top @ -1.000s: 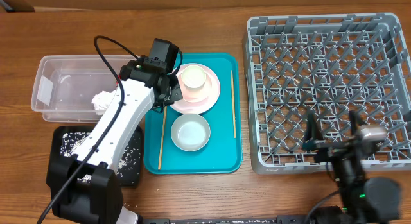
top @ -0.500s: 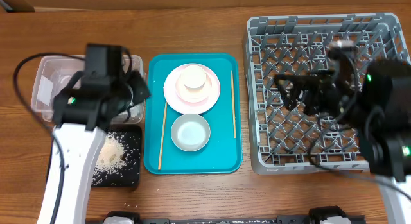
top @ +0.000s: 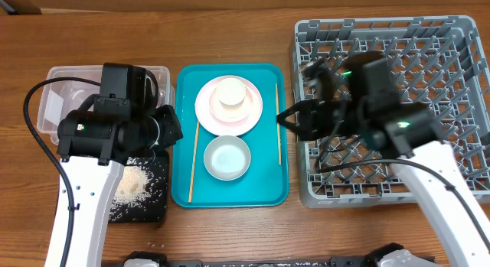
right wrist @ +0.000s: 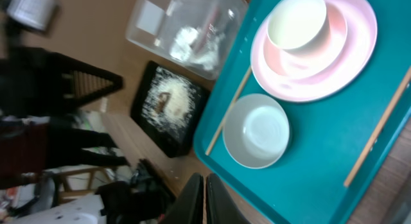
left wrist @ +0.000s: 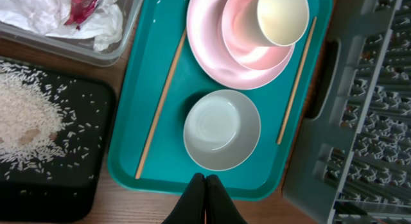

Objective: Sort waste into correct bins and load items into the dishwasher
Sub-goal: 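Grasp white cup on pink plate with left gripper and lift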

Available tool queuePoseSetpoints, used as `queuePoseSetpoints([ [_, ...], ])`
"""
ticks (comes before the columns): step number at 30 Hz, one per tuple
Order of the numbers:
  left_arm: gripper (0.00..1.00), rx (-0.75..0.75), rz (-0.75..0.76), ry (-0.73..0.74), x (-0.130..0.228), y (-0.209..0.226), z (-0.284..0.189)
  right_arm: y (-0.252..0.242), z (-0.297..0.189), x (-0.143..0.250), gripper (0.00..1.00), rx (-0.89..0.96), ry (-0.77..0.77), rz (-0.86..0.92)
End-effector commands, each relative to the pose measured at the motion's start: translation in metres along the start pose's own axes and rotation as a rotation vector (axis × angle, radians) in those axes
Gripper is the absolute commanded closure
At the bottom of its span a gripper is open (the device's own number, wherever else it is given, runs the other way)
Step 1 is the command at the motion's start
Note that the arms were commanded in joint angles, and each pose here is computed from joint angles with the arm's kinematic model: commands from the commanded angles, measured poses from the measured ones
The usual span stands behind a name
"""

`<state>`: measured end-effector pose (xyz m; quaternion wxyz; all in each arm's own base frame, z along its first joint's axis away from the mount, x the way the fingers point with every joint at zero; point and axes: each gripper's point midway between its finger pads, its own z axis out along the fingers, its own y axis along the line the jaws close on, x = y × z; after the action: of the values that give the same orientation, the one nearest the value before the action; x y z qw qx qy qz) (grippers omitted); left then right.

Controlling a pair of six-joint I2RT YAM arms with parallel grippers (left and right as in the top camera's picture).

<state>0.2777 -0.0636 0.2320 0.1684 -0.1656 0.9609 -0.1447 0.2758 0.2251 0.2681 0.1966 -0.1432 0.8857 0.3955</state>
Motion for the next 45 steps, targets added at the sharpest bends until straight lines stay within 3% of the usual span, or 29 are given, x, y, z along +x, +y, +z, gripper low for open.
queuePoseSetpoints([
  [1, 0.96, 0.042, 0.031, -0.016, -0.006, -0.011, 0.001, -0.030, 0.016, -0.006, 0.96, 0.235, -0.036, 0.045],
  [2, 0.95, 0.052, 0.029, -0.031, -0.010, -0.014, 0.002, -0.035, 0.018, -0.007, 0.96, 0.262, -0.039, 0.053],
  [6, 0.68, 0.104, 0.044, -0.089, -0.033, -0.032, 0.013, -0.044, 0.016, -0.010, 0.78, 0.291, -0.054, 0.070],
  [9, 0.60, 0.120, 0.058, -0.087, -0.042, -0.045, 0.031, -0.048, 0.014, -0.011, 0.73, 0.299, -0.057, 0.080],
  [19, 0.65, 0.086, 0.001, -0.062, -0.074, -0.058, 0.119, -0.070, 0.005, -0.003, 0.72, 0.428, -0.044, 0.106],
  [29, 0.65, 0.071, 0.052, 0.023, -0.061, -0.074, 0.198, -0.081, 0.000, -0.005, 0.68, 0.495, -0.065, 0.103],
  [42, 0.74, 0.017, 0.059, 0.039, -0.055, -0.067, 0.211, -0.081, 0.000, -0.003, 0.66, 0.498, -0.056, 0.107],
  [45, 0.82, 0.003, 0.059, 0.038, -0.054, -0.064, 0.211, -0.081, 0.000, -0.003, 0.66, 0.498, -0.056, 0.107],
])
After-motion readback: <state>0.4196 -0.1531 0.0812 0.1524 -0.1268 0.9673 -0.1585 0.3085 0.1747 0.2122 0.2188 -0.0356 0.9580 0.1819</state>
